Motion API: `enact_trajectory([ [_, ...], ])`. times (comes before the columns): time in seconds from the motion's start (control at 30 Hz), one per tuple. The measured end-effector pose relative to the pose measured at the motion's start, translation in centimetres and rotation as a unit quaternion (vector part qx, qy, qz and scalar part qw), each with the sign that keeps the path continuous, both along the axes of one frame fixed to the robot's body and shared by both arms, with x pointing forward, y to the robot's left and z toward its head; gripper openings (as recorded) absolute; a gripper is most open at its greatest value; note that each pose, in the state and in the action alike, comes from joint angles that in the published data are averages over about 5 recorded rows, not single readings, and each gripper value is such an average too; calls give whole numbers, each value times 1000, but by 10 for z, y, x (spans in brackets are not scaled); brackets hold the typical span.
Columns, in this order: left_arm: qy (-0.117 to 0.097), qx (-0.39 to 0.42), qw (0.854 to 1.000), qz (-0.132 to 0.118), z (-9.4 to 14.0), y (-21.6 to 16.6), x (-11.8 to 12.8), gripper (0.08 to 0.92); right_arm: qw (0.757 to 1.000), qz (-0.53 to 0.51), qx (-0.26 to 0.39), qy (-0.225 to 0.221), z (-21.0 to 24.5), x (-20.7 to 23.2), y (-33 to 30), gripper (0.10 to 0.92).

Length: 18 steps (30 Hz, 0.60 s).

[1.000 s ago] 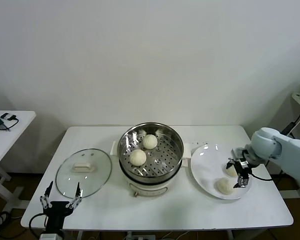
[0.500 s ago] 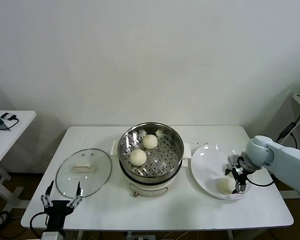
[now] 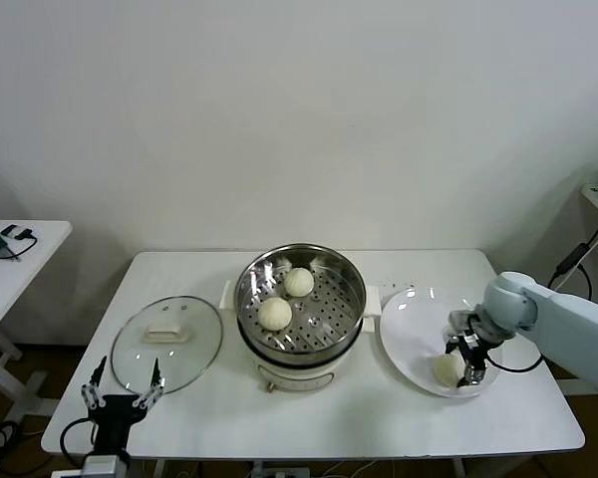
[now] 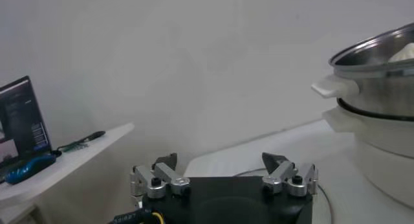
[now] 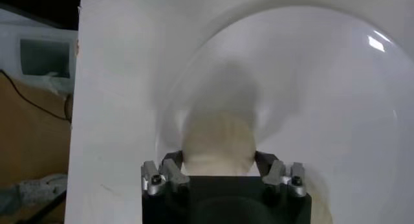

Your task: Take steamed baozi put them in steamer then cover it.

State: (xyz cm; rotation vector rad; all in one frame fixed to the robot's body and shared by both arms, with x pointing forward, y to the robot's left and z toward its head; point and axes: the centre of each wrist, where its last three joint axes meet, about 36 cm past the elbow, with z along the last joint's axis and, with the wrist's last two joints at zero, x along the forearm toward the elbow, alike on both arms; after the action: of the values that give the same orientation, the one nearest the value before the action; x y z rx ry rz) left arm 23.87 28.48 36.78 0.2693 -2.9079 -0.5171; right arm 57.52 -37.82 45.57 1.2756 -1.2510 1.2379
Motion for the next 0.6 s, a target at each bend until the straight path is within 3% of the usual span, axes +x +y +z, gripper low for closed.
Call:
enact_trajectory([
  [0.33, -4, -1, 1000, 0, 3, -1, 1, 823, 1000, 24, 5, -15, 20, 15, 6, 665],
  [0.6, -3, 0, 1000, 1, 5, 2, -3, 823, 991, 121, -2, -56, 86, 52, 24, 666],
])
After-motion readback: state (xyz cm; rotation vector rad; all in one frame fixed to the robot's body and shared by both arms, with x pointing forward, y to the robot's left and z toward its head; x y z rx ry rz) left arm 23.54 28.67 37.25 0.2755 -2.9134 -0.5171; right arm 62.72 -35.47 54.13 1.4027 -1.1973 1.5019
